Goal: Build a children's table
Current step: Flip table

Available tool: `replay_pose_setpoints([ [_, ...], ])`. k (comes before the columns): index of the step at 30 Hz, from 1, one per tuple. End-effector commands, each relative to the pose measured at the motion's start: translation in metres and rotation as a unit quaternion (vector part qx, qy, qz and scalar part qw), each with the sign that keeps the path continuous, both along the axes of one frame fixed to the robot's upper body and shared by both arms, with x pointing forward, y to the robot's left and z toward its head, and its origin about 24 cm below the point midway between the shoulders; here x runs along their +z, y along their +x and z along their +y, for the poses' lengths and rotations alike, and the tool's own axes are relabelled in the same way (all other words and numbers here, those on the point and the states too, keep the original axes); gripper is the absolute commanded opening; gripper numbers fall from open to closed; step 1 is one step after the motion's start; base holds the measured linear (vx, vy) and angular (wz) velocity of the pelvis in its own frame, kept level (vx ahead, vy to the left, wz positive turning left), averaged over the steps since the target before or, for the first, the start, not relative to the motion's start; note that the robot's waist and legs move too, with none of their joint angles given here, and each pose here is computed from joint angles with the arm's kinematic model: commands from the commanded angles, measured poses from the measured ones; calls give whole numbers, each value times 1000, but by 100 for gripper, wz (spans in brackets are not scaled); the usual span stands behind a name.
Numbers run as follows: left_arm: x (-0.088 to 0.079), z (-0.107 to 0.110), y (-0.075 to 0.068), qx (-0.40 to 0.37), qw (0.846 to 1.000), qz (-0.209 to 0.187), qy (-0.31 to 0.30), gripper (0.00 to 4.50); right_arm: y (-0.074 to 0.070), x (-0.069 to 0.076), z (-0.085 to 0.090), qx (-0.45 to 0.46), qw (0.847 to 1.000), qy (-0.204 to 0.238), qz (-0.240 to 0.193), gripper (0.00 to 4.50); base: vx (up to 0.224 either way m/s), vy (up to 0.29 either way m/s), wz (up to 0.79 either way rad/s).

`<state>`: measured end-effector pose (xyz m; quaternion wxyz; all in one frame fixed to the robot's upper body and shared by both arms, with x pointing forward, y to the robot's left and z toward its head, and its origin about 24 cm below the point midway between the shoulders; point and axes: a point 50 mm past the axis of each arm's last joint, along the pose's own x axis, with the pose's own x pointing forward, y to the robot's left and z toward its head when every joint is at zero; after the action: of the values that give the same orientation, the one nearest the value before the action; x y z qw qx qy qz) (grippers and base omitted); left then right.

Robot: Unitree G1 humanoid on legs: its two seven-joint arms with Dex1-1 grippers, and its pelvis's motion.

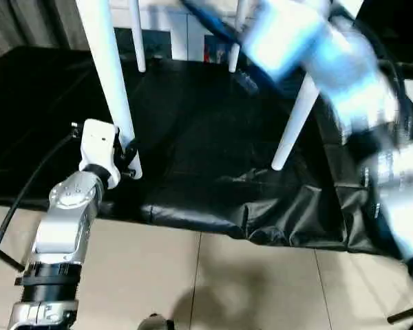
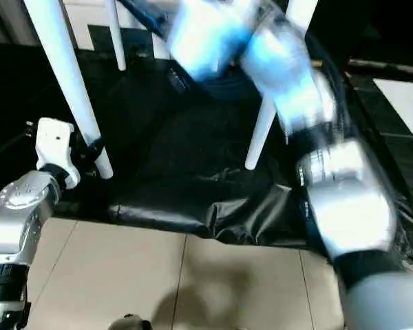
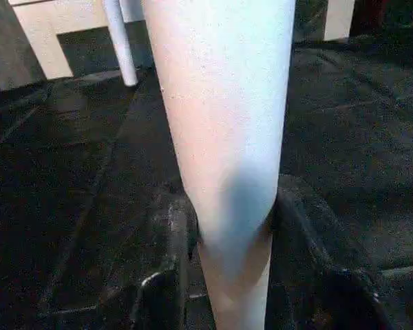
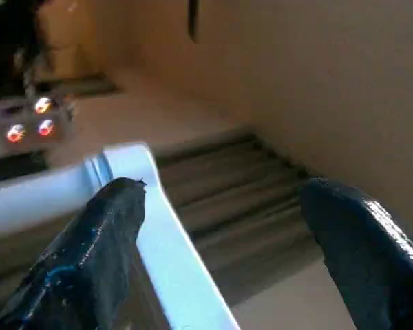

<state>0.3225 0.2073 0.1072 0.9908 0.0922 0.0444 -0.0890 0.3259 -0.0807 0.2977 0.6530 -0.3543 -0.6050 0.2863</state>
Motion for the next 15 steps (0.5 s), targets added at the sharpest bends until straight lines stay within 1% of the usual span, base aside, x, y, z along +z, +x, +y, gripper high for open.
replay_pose_setpoints([
  [1,17,-5,4,-27,998,-38,30,151,-3,-13,-9,10,998,54,36,396,0,0,0],
  [2,17,-5,4,-28,998,-38,30,151,-3,-15,-9,10,998,56,39,396,0,0,0],
  [3,17,-3,4,-27,998,-38,35,151,0,-30,-15,-1,993,80,82,396,0,0,0],
  [4,16,-2,4,-25,998,-38,37,151,3,-40,-19,-13,990,91,108,396,0,0,0],
  [5,16,1,3,-22,998,-37,42,151,7,-62,-27,-41,979,114,164,396,0,0,0],
  [6,16,4,2,-19,998,-35,51,151,10,-86,-36,-65,958,148,235,396,0,0,0],
  [7,16,5,2,-18,998,-35,53,151,10,-91,-37,-69,954,155,248,396,0,0,0],
  [8,15,8,1,-15,998,-34,59,151,9,-106,-43,-82,940,172,284,396,0,0,0],
  [9,15,10,0,-13,997,-33,65,151,8,-120,-48,-96,925,186,319,423,0,0,0],
  [11,15,15,-1,-10,997,-32,73,151,2,-138,-59,-122,898,228,356,423,0,0,0],
  [12,15,17,-2,-10,997,-32,76,151,-3,-146,-68,-144,882,257,368,430,0,0,0],
  [14,14,19,-2,-10,996,-31,79,151,-7,-151,-76,-167,868,283,374,442,0,0,0],
  [15,14,22,-4,-11,996,-29,79,151,-9,-157,-87,-211,841,316,385,442,0,0,0],
])
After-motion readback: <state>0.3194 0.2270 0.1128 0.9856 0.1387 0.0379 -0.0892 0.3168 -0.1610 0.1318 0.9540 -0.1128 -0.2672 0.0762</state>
